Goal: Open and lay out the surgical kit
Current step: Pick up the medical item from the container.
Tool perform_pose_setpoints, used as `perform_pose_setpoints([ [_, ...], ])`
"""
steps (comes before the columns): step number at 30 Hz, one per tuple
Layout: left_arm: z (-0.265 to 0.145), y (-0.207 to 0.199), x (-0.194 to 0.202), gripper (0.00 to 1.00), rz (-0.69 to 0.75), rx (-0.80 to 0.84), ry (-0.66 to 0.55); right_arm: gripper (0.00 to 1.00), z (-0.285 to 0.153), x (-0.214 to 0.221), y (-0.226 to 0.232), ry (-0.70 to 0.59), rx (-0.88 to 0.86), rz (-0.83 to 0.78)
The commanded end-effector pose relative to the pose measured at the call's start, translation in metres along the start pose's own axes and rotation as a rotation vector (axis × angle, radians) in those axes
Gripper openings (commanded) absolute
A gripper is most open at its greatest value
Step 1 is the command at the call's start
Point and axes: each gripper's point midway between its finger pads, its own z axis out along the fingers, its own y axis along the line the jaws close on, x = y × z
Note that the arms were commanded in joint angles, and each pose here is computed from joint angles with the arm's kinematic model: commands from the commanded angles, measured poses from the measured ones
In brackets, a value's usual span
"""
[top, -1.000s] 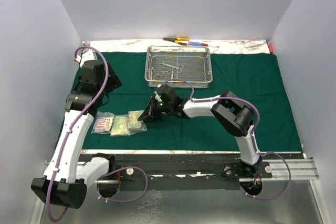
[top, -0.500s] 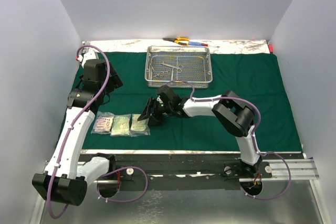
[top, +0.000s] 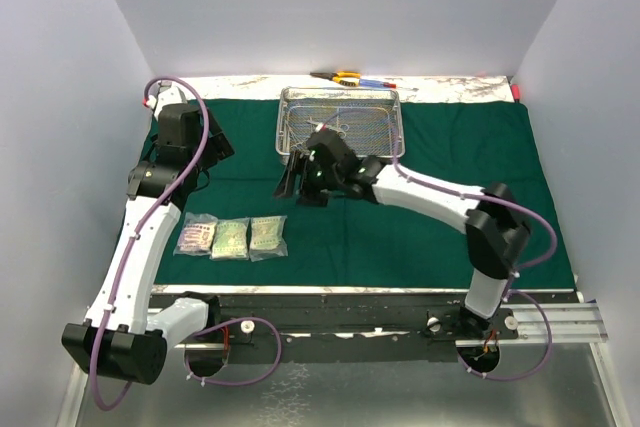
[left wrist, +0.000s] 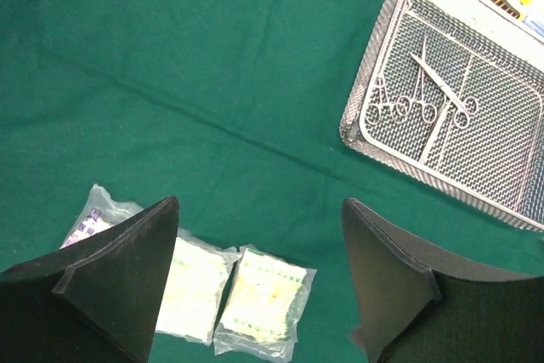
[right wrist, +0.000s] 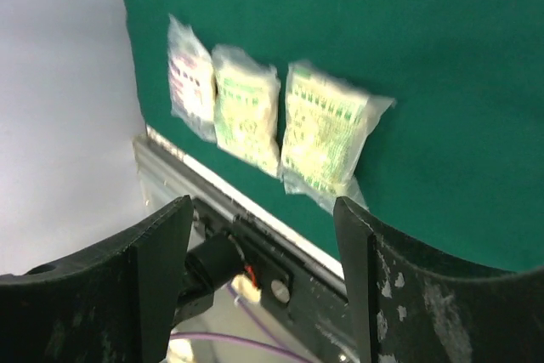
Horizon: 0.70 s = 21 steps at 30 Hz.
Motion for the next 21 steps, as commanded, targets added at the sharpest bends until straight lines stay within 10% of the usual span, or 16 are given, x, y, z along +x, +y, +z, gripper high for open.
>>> perform_pose_setpoints([
  [1,-0.001,-0.013,-0.019,0.79,-0.015,0.040,-0.043,0.72,-0.066,-0.083,-0.010,-0.297,0.161,-0.165],
  [10,0.016,-0.056,-0.027,0.79,-0.039,0.200,-0.008,0.68,-0.131,-0.197,-0.028,-0.519,0.281,-0.423],
  [21,0.056,-0.075,-0.006,0.76,-0.038,0.228,0.117,0.50,-0.055,-0.264,-0.076,-0.367,0.422,-0.532],
])
